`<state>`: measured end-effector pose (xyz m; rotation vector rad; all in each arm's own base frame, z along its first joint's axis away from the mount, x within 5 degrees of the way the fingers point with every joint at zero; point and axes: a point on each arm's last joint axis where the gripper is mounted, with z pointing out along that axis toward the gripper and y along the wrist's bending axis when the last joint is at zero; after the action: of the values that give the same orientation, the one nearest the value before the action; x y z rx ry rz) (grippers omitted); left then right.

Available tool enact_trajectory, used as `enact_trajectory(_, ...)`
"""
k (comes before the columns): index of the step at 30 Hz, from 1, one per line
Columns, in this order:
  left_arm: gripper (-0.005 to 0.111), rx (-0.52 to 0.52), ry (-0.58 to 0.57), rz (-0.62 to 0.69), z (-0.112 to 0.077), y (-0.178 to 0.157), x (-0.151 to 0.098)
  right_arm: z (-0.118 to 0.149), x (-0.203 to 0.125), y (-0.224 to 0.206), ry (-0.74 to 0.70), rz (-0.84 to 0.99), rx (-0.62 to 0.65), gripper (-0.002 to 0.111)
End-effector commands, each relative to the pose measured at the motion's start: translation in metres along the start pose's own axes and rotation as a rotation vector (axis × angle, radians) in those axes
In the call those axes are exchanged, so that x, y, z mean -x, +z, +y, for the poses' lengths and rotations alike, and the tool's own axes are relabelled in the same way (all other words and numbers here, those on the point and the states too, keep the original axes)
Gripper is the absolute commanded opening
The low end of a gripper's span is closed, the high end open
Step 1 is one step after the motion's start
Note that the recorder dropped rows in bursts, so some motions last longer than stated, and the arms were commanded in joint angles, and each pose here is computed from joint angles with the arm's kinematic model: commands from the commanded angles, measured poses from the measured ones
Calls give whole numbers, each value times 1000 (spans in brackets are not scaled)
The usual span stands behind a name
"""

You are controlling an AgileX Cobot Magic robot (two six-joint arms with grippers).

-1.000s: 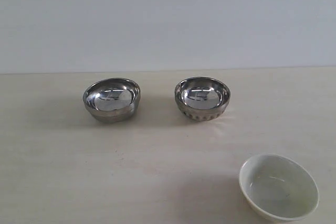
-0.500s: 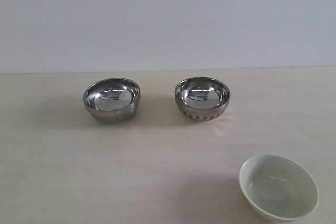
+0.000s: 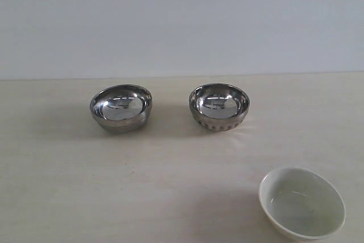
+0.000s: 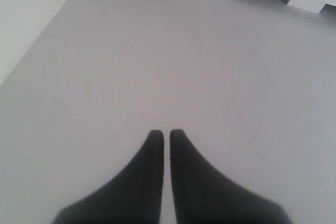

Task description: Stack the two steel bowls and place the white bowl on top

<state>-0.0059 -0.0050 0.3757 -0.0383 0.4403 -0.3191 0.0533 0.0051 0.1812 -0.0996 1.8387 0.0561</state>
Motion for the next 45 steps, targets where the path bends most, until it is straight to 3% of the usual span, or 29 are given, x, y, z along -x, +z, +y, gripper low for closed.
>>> enact_trajectory(1, 4, 36, -57, 60, 4, 43, -3, 0, 1, 0, -1, -15, -3, 0)
enact_trajectory(6, 4, 74, -54, 157, 16, 82, -29, 0, 1, 0, -1, -15, -3, 0)
enact_trajectory(9, 4, 133, -49, 321, 30, 96, -64, 0, 1, 0, -1, -15, -3, 0)
enact_trajectory(14, 4, 253, -55, 622, 61, 104, -143, 0, 1, 0, -1, -15, -3, 0)
enact_trajectory(18, 4, 270, 15, 982, 81, 96, -214, 0, 1, 0, -1, -15, -3, 0)
enact_trajectory(22, 4, 361, 17, 1245, 102, 89, -265, 0, 1, 0, -1, -15, -3, 0)
enact_trajectory(26, 4, 301, 91, 1397, 114, 78, -304, 0, 1, 0, -1, -15, -3, 0)
enact_trajectory(29, 4, 324, 31, 1471, 120, 67, -330, 0, 1, 0, -1, -15, -3, 0)
enact_trajectory(34, 4, 182, -52, 1612, 121, 55, -371, 0, 1, 0, -1, -15, -3, 0)
enact_trajectory(37, 4, 228, -85, 1644, 128, 54, -387, 0, 1, 0, -1, -15, -3, 0)
enact_trajectory(39, 4, 250, 27, 1635, 136, 54, -389, 0, 1, 0, -1, -15, -3, 0)
enact_trajectory(45, 4, 388, 534, 1597, 168, 55, -378, 0, 1, 0, -1, -15, -3, 0)
